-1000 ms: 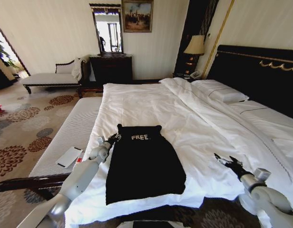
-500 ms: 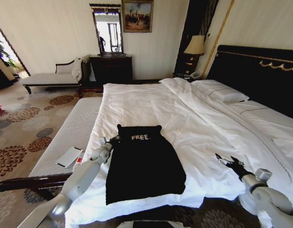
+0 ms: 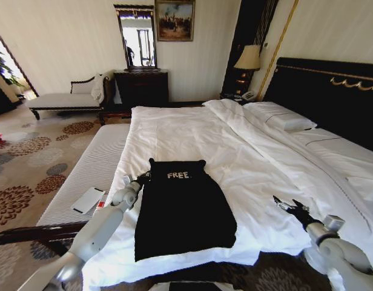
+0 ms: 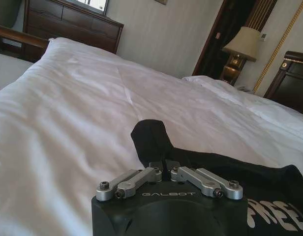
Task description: Fold the clothes on the bed.
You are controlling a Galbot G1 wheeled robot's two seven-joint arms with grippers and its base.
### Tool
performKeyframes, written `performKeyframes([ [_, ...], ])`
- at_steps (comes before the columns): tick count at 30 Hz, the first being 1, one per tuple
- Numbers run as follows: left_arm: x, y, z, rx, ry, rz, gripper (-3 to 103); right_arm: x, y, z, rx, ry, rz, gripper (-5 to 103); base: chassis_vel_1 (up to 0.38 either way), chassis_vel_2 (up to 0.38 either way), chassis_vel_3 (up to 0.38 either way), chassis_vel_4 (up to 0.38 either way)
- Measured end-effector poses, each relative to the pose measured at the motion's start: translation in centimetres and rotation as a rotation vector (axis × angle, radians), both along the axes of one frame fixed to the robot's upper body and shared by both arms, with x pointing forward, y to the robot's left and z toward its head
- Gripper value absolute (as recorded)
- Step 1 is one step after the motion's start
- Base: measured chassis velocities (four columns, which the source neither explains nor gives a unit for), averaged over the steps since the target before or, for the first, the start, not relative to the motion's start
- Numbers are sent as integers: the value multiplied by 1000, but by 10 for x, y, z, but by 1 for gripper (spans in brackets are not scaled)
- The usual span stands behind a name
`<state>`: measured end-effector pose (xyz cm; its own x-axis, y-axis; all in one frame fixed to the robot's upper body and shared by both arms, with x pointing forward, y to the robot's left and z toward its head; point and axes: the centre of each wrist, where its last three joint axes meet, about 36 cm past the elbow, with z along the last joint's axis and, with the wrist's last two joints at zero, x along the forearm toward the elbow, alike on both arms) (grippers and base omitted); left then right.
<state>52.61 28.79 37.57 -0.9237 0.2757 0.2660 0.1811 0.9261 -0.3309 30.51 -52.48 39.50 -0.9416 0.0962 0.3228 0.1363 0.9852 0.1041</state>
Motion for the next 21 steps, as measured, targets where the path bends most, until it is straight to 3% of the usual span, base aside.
performKeyframes([
  [11, -20, 10, -3, 44, 0, 5, 3, 2, 6, -2, 8, -4, 10, 100, 0, 0, 0, 0],
  [14, -15, 2, 0, 95, -26, -11, 3, 0, 6, -3, 8, 0, 12, 100, 0, 0, 0, 0],
  [19, -7, -9, 4, 118, -46, -19, -1, -2, 6, -4, 4, 3, 14, 100, 0, 0, 0, 0],
  [21, -6, -9, 6, 120, -47, -16, 8, -4, 5, -5, 2, 3, 12, 100, 0, 0, 0, 0],
])
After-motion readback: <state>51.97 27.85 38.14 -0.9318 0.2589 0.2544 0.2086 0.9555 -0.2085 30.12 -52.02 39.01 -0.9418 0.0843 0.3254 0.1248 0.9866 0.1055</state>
